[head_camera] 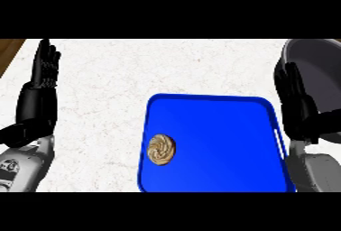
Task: Pick the cupcake from the tray and place it in the pot
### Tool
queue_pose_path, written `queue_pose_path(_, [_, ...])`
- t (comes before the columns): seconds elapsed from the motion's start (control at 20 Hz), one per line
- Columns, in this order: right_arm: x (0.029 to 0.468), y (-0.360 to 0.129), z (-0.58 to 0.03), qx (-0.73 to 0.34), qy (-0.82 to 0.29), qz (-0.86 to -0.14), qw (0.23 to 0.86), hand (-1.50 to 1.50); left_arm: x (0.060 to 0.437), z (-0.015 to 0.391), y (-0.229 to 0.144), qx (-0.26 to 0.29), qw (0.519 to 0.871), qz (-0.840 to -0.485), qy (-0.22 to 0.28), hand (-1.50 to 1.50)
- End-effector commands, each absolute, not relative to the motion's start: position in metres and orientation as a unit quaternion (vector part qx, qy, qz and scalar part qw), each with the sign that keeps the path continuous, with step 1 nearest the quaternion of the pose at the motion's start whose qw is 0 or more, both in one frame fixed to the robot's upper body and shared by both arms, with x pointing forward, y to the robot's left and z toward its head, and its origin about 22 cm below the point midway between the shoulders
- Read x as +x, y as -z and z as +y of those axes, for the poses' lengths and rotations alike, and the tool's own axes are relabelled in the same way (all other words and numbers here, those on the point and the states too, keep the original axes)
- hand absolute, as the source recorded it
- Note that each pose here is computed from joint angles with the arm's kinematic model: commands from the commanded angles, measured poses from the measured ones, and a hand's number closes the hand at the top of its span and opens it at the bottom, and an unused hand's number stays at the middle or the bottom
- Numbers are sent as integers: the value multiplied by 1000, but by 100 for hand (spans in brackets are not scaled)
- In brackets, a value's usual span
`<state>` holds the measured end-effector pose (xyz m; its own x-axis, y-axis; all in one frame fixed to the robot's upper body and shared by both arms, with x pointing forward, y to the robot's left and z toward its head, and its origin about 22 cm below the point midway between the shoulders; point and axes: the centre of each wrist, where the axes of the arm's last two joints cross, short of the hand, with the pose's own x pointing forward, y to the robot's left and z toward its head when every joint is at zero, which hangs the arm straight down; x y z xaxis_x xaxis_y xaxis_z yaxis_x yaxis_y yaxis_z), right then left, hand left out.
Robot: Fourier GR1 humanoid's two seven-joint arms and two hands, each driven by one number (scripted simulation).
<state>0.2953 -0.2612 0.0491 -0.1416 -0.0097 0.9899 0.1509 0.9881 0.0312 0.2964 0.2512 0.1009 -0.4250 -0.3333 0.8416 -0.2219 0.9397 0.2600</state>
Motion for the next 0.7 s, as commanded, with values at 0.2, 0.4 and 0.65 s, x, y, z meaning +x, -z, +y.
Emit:
queue_pose_path(0.2, [318,-118,-209,-104,-176,-840,503,150,298,261,-84,125,626,-770,2,0])
queue_pose_path(0.4, [318,-109,-205,-266,-285,-821,418,-150,294,255,-64,84,680,-728,-10,0])
queue_pose_path(0.65, [301,-92,-141,-196,-303,-859,363,-150,290,269,-82,92,684,-723,-30,0])
